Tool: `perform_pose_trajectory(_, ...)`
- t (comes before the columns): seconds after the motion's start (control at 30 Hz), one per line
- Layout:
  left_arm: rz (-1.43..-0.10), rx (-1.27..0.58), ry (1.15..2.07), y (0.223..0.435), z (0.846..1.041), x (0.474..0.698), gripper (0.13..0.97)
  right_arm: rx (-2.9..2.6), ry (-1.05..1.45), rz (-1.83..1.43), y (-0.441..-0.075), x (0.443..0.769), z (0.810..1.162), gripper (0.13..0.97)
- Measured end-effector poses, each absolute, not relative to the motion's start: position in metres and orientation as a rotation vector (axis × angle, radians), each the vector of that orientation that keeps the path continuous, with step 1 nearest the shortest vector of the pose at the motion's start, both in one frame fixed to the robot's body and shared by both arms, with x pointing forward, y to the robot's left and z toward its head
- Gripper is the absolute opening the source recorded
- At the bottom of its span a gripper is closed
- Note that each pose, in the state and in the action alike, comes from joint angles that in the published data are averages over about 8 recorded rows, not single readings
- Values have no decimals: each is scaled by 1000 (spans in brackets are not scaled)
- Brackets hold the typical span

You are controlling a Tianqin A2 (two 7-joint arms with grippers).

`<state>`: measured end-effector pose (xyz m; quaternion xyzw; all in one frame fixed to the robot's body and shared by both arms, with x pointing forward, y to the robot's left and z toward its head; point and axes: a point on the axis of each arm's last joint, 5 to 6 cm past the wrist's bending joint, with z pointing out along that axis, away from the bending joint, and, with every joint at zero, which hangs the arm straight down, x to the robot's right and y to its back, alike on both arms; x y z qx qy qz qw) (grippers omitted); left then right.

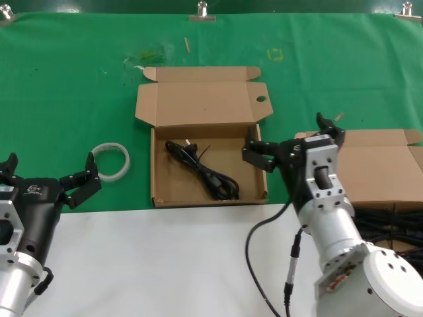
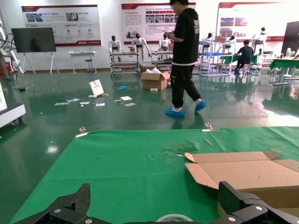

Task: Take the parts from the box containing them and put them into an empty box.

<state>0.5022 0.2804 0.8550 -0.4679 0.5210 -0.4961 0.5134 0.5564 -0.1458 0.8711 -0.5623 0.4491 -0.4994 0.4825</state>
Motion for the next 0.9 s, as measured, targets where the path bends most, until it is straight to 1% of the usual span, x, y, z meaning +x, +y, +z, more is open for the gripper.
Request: perform_pose_trajectory(0.9, -1193, -1125, 1253, 280, 855, 502, 965, -1155, 1188, -1144, -213, 521, 852, 966)
